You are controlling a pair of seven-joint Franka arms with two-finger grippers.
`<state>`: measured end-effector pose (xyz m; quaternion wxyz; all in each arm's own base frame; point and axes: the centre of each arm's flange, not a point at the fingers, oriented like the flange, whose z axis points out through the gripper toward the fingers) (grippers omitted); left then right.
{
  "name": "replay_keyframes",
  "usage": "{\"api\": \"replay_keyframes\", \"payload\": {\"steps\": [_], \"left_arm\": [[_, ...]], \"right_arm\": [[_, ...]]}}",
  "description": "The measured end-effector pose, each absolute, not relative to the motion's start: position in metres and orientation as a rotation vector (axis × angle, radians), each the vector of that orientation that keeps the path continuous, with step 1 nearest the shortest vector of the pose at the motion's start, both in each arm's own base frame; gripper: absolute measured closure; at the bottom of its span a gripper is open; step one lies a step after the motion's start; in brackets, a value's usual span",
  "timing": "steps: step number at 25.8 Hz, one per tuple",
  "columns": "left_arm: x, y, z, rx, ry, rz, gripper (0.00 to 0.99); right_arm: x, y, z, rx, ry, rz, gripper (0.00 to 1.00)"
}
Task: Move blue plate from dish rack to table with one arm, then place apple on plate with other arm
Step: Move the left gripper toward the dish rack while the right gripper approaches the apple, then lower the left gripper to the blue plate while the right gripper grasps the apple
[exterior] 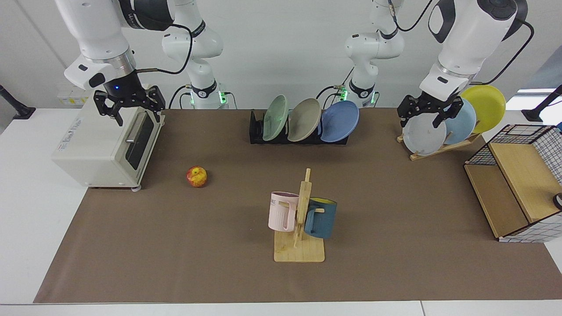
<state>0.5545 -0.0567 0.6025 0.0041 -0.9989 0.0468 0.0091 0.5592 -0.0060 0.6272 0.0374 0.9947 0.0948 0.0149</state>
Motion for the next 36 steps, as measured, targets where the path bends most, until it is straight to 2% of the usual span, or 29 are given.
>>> {"api": "replay_keyframes", "payload": {"steps": [15,20,23,27,33,36], "left_arm": [[0.552,-0.062,0.597,-3.127,0.173,0.048,0.000],[0.543,-0.073,0.585,-3.120,0.211,0.089,0.000],[0.529,-0.087,0.571,-3.111,0.252,0.092,0.000],[0.505,-0.102,0.551,-3.097,0.302,0.095,0.000],[0.477,-0.110,0.533,-3.081,0.339,0.114,0.000],[0.470,-0.111,0.530,-3.077,0.345,0.122,0.000]], "right_arm": [[0.559,-0.001,0.627,3.055,0.304,0.045,0.00],[0.552,0.001,0.625,3.064,0.288,-0.014,0.00],[0.552,0.001,0.619,3.066,0.272,0.004,0.00],[0.557,0.002,0.595,3.069,0.261,0.016,0.00],[0.567,0.005,0.534,3.097,0.187,0.049,0.00],[0.571,0.009,0.501,3.124,0.144,0.029,0.00]]}}
